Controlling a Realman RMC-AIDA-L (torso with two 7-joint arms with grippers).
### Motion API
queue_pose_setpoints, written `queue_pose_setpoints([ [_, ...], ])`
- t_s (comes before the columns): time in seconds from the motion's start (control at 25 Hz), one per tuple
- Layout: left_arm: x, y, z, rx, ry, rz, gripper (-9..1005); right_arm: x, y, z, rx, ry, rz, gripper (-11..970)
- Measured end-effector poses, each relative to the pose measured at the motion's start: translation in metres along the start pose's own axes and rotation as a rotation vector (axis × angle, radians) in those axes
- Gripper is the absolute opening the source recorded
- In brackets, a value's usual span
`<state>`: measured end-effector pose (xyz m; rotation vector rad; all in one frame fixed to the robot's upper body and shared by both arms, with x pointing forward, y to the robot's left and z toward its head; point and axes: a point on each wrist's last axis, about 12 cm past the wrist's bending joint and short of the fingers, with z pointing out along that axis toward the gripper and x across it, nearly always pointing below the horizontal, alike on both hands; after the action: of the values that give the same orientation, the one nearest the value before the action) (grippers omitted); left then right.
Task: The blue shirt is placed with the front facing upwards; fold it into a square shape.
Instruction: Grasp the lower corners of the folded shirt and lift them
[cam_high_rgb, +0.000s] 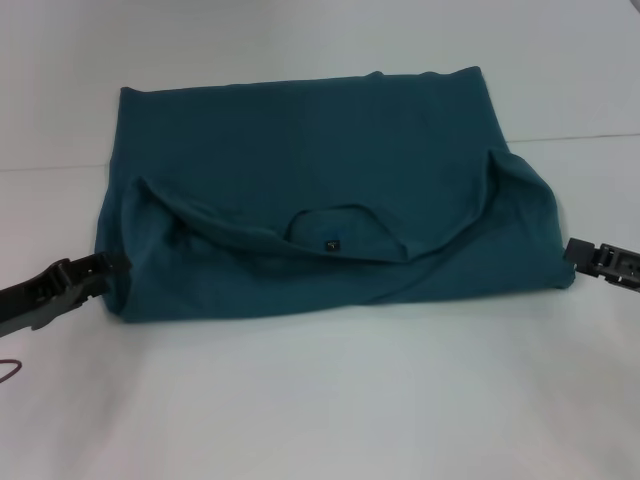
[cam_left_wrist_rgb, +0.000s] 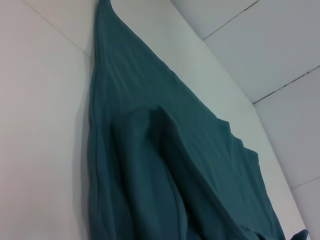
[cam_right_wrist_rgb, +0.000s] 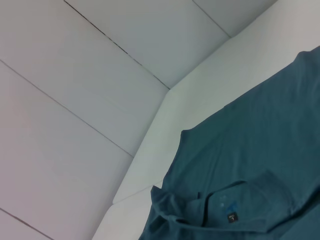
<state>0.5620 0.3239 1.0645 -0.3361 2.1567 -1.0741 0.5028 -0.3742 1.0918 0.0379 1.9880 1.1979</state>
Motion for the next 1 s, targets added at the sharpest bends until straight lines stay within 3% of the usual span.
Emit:
queue_pose_setpoints([
  [0.72,0.005,0.004,-0.013,0.016,0.0,-0.024,520,-0.002,0.004,0.013,-0.038,0.019,0.009,764],
  [1.0,0.003,0.002,-0.008,0.004,0.026,0.024,511,-0.006,0.003,0.007,-0.028,0.019,-0.003,764],
])
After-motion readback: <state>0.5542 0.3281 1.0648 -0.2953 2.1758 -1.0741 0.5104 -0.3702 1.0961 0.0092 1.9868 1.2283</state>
